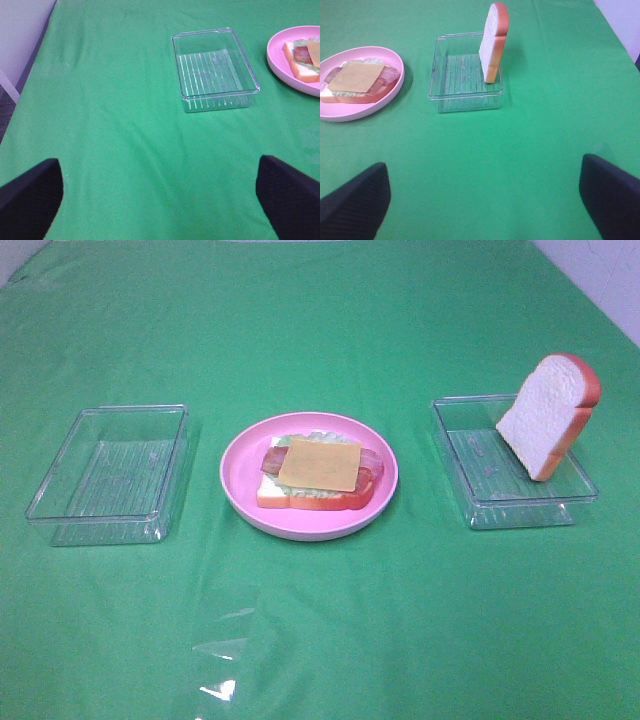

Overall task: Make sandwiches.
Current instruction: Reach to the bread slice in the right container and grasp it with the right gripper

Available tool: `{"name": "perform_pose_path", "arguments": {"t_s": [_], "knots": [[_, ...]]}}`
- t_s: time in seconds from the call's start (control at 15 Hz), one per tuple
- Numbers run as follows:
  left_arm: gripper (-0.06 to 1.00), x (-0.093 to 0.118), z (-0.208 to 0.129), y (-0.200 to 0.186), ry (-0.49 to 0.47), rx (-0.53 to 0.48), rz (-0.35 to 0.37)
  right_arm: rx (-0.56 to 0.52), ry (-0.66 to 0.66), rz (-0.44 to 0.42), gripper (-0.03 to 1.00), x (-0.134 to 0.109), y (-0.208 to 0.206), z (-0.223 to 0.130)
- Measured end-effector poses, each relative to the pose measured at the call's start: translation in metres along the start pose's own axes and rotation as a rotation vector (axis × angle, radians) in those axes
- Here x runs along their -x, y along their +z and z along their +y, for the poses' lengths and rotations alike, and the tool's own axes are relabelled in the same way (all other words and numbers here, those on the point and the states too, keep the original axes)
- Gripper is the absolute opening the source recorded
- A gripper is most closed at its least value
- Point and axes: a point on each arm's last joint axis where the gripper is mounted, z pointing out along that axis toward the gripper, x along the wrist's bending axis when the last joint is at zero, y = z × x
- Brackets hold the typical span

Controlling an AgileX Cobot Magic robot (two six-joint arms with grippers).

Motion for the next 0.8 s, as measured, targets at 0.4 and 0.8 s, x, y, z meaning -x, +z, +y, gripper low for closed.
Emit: {"name": "perform_pose_path", "arguments": {"t_s": [0.4, 0.8], "knots": [[0.98, -0.0005, 0.0000, 0.0000, -0.002, 0.000, 0.005, 0.000, 0.000, 0.000, 0.98, 0.0000, 0.0000, 0.0000], [0.98, -0.0005, 0.0000, 0.0000, -0.002, 0.000, 0.005, 0.000, 0.000, 0.000, 0.98, 0.0000, 0.0000, 0.0000]]}}
